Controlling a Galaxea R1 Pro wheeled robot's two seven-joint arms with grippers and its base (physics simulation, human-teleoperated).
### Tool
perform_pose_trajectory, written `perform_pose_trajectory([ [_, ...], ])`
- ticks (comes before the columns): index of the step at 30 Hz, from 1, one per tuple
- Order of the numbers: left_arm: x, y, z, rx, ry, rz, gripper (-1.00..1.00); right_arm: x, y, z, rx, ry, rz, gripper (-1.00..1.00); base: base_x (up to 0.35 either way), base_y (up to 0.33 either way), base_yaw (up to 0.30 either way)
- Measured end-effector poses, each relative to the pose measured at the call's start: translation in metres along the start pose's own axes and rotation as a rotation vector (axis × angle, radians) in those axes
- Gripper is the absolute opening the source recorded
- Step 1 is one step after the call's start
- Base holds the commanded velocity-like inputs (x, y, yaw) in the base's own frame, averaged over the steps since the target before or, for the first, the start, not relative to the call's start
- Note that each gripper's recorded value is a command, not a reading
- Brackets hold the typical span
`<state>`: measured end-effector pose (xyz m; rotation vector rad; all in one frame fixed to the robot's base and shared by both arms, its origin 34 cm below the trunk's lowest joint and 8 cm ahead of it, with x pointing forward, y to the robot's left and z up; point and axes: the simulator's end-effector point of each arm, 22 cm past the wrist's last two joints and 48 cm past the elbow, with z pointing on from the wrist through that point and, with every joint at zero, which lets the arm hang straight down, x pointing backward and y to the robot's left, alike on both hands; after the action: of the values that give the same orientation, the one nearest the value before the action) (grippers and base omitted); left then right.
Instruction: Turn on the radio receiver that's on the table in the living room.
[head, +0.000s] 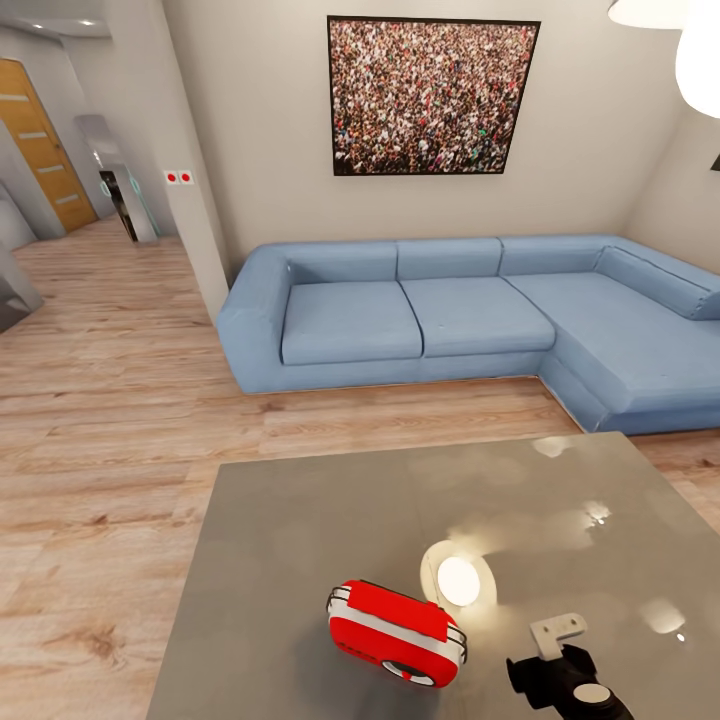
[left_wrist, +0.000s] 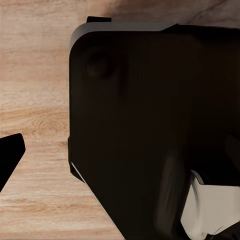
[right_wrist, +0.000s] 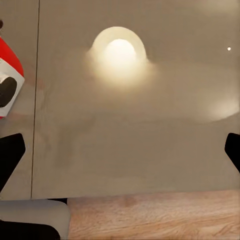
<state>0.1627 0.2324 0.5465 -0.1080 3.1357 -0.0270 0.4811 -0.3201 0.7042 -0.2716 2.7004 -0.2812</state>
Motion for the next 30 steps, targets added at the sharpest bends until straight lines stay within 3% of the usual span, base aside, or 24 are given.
perform_pose_trajectory([
  [30,0.0006,0.0007,0.0001,-0.001,0.002,0.000,1.00,0.0001,0.0003,0.0007,-0.020,-0.004,0.005,1.00,0.000,0.000,-0.002],
])
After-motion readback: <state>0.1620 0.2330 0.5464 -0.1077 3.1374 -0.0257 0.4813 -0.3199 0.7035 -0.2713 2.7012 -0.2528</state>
